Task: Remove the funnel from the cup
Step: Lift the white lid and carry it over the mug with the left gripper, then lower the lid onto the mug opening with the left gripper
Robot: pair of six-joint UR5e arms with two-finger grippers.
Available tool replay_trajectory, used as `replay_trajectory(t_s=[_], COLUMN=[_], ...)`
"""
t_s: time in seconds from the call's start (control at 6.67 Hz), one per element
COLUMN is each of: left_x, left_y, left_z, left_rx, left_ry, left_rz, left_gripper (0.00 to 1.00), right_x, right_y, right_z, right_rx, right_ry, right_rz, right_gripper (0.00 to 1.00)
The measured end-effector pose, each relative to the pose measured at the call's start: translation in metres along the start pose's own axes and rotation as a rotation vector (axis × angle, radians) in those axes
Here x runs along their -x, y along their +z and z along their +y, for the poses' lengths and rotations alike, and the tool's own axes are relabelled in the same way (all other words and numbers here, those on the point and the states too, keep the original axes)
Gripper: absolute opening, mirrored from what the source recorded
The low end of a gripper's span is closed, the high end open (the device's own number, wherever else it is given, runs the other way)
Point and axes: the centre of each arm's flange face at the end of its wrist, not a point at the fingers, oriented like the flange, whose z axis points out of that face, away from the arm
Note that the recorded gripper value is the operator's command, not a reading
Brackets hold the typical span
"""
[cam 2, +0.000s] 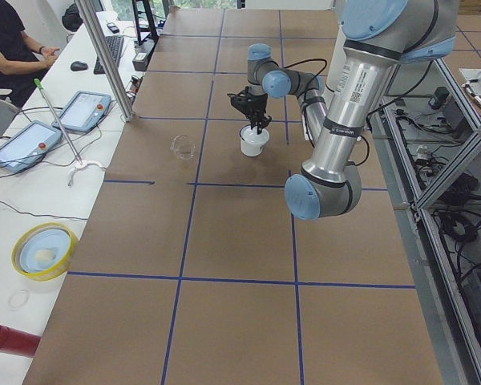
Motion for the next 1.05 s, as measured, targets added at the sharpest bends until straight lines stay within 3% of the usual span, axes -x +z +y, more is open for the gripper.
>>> replay_trajectory(t_s=[0.3, 1.05], left_x=[-0.038, -0.047], left_y=[0.010, 0.017], left_z=[0.010, 0.023], left_rx=[0.002, 0.016], left_ry=[-0.012, -0.022], left_rz=[-0.013, -0.012], left_gripper=[0.00, 0.00], right_x=[0.000, 0.000], right_y=[0.000, 0.000], right_z=[0.000, 0.000], right_rx=[-0.001, -0.001], right_ry=[-0.001, -0.001], right_rz=[0.000, 0.000], right_gripper=[1.00, 1.00])
